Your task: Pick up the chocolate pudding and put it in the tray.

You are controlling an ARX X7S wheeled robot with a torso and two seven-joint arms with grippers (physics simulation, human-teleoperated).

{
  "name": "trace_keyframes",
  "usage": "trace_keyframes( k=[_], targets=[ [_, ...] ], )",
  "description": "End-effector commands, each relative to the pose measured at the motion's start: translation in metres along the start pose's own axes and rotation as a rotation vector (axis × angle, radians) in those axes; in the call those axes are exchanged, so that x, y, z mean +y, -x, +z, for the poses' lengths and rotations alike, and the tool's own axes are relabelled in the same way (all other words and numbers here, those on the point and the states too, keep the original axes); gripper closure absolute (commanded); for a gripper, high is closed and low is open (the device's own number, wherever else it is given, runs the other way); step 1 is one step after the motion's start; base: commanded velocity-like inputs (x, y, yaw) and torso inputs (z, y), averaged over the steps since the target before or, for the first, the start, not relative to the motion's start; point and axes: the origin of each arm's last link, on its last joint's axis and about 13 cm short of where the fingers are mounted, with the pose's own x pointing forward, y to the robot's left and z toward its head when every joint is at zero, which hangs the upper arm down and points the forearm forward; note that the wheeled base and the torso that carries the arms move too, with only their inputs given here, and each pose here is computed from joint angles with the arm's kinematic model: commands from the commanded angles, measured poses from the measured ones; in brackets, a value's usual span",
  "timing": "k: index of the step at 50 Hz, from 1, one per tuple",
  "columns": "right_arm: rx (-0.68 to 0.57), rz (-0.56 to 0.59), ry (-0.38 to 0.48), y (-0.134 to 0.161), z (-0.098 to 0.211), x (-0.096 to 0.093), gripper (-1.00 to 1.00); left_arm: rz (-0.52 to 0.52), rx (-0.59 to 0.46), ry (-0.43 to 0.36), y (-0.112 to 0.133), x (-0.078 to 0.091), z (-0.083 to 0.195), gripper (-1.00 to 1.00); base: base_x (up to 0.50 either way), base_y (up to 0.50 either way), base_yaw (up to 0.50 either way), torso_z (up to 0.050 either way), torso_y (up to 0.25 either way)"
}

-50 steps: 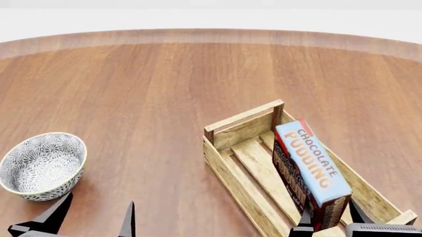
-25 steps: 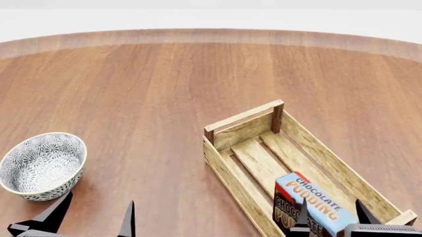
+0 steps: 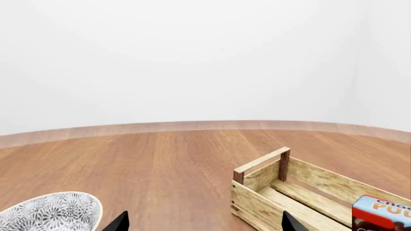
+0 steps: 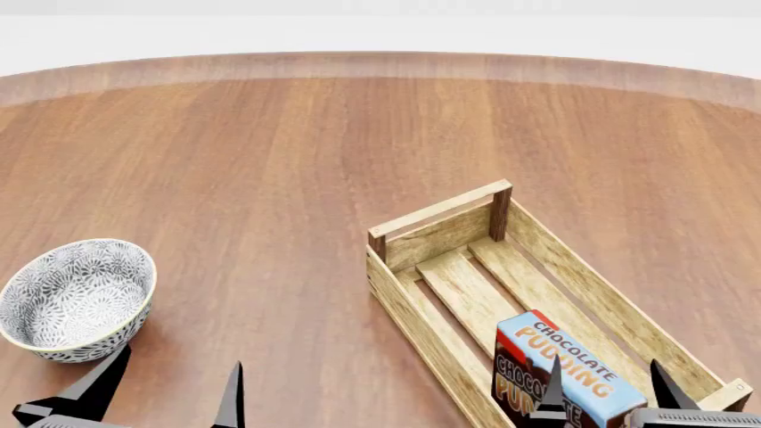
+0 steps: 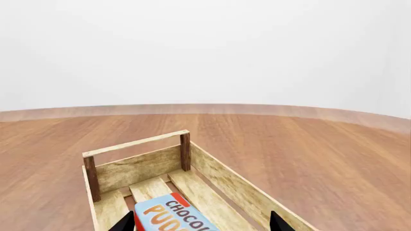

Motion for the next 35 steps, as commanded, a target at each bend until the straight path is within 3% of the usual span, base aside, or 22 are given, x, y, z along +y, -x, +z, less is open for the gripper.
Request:
trace_keyframes(
  k=[1, 19, 35],
  targets=[
    [-0.074, 0.014, -0.015, 0.009, 0.019, 0.003, -1.00, -0.001, -0.011, -0.002, 0.002, 0.000, 0.004, -1.00, 0.00, 0.00, 0.00, 0.000, 0.000],
    [-0.288, 0.057, -0.005, 0.043, 0.080, 0.013, -1.00, -0.017, -0.129, -0.023, 0.021, -0.004, 0.045, -1.00, 0.00, 0.00, 0.00, 0.000, 0.001],
    [-0.457, 0.083, 0.006, 0.073, 0.117, 0.022, -1.00, -0.021, -0.210, -0.043, 0.038, -0.006, 0.068, -1.00, 0.00, 0.00, 0.00, 0.000, 0.000]
  ],
)
